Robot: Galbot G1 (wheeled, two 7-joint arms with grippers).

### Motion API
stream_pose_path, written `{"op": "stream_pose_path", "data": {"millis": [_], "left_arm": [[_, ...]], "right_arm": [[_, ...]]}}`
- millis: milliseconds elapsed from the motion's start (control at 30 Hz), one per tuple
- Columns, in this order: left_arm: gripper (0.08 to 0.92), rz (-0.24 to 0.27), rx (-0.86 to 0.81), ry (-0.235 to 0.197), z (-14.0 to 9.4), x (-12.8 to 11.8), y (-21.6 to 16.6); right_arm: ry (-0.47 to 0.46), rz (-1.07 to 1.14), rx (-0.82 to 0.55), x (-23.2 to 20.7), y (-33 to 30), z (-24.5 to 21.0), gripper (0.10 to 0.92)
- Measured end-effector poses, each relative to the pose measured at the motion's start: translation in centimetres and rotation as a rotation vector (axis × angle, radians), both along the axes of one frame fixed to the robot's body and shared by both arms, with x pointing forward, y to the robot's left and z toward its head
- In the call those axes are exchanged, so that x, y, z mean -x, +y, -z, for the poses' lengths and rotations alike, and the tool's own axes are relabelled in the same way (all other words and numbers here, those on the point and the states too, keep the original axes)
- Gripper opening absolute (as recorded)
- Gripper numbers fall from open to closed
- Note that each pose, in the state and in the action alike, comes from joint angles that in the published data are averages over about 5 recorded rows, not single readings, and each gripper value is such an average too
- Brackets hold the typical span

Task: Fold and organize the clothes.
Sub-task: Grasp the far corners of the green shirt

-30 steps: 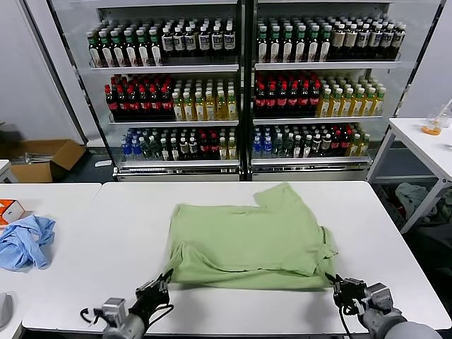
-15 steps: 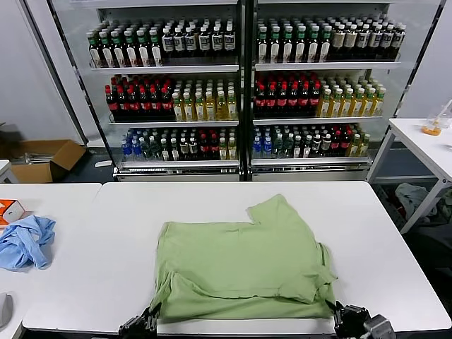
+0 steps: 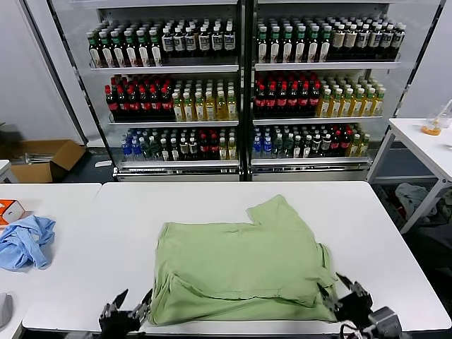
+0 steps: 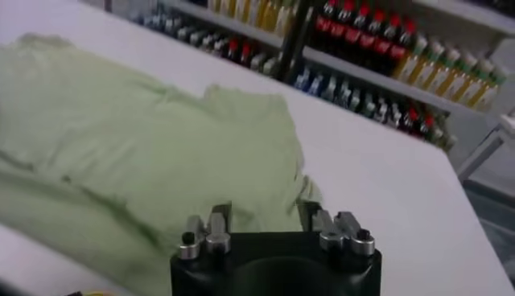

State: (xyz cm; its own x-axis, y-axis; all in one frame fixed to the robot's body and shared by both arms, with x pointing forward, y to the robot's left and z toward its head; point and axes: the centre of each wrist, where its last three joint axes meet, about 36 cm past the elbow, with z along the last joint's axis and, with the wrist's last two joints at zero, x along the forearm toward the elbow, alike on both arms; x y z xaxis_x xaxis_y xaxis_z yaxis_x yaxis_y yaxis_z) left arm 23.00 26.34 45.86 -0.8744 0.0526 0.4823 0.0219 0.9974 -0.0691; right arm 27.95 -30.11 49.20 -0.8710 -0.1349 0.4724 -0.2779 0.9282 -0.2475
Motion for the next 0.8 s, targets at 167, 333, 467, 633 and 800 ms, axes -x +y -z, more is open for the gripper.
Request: {"op": "stream_pose_path", "data": {"millis": [167, 333, 467, 633, 800], "left_arm": [[0.800, -0.001, 0.002, -0.037, 0.3, -2.8, 0.8], [0.822, 0.006, -0.011, -0.060, 1.3, -6.3, 1.2], [0.823, 0.016, -0.022, -0.063, 2.3, -9.5, 1.2], [0.823, 0.041, -0.039, -0.053, 3.5, -13.6, 1.1], [0.823, 0.066, -0.064, -0.036, 4.6, -17.5, 0.7]], "right_arm": [[-0.036, 0.049, -0.059, -4.4, 0.2, 0.5, 0.805], [-0.044, 0.083, -0.109, -9.6, 0.7, 1.1, 0.822], [-0.035, 0.090, -0.132, -13.5, 1.4, 1.7, 0.823], [-0.014, 0.085, -0.134, -17.9, 2.6, 2.7, 0.823], [0.015, 0.072, -0.137, -21.9, 4.1, 3.3, 0.823]]}}
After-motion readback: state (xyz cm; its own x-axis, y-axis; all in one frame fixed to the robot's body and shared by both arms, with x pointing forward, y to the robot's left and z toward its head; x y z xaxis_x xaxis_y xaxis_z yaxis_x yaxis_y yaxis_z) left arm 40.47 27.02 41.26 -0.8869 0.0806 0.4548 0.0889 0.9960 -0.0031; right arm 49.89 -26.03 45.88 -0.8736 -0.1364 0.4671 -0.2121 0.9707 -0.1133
